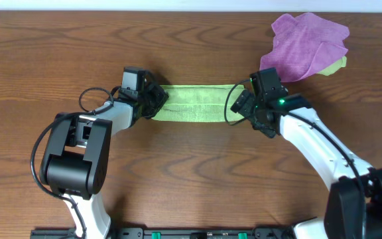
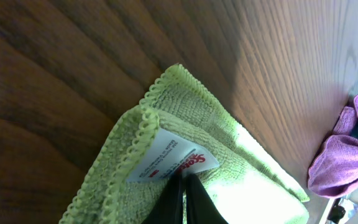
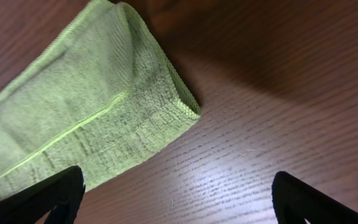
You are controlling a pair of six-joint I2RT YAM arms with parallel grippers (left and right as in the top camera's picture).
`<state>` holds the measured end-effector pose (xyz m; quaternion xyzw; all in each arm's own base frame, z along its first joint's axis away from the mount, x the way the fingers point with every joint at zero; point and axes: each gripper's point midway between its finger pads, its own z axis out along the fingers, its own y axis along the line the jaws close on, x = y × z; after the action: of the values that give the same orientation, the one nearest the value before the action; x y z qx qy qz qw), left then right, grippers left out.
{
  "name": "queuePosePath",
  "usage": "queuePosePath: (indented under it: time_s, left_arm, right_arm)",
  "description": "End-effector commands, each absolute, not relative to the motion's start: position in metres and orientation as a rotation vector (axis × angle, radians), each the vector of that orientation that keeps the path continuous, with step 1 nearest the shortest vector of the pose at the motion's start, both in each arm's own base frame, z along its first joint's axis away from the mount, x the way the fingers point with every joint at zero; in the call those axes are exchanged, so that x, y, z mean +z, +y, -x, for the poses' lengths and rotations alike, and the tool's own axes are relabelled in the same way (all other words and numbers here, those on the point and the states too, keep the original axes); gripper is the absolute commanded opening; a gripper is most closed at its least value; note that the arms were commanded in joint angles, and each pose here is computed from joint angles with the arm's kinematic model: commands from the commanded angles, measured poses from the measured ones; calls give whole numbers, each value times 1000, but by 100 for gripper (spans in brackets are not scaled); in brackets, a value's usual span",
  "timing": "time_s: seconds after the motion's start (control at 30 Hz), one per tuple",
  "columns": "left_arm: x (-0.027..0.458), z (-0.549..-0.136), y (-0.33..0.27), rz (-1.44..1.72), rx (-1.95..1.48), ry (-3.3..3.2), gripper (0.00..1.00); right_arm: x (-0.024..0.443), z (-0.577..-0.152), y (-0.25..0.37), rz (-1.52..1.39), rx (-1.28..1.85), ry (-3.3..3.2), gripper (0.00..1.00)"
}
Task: Fold the cloth
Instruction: 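Grasp both short ends of the folded strip with both grippers, then fold the strip's right end toward the left gripper with the right gripper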
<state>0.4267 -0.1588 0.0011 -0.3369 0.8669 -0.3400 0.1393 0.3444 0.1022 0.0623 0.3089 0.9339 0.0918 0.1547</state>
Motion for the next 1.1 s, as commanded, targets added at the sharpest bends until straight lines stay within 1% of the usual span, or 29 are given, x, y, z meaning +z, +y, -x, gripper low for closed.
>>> queuePosePath:
  time_s: [0.0,0.13,0.27,0.57,0.8,0.97,1.07]
  left_arm:
    - [-21,-414,-158,1010,-927,2570,6]
    - [-21,-414,-158,1010,-927,2570,6]
    - [-21,-414,-158,1010,-927,2570,6]
    - [-22,-413,-158,1012,-925,2573,6]
    - [-25,-409,-157,1026,-912,2592,6]
    - [-25,-409,-157,1026,-912,2592,6]
    - [-25,-409,-157,1026,-912,2592,6]
  right_arm:
    - [48,-343,99,-935,250,2692,96]
    - [31,-347,101,-940,240,2713,95]
    - [21,-360,106,-942,269,2685,93]
    - [16,-364,106,-976,275,2667,91]
    - [7,-369,108,-1001,284,2657,87]
    - [6,-371,107,-1009,278,2648,82]
    - [4,-373,108,-1008,282,2644,82]
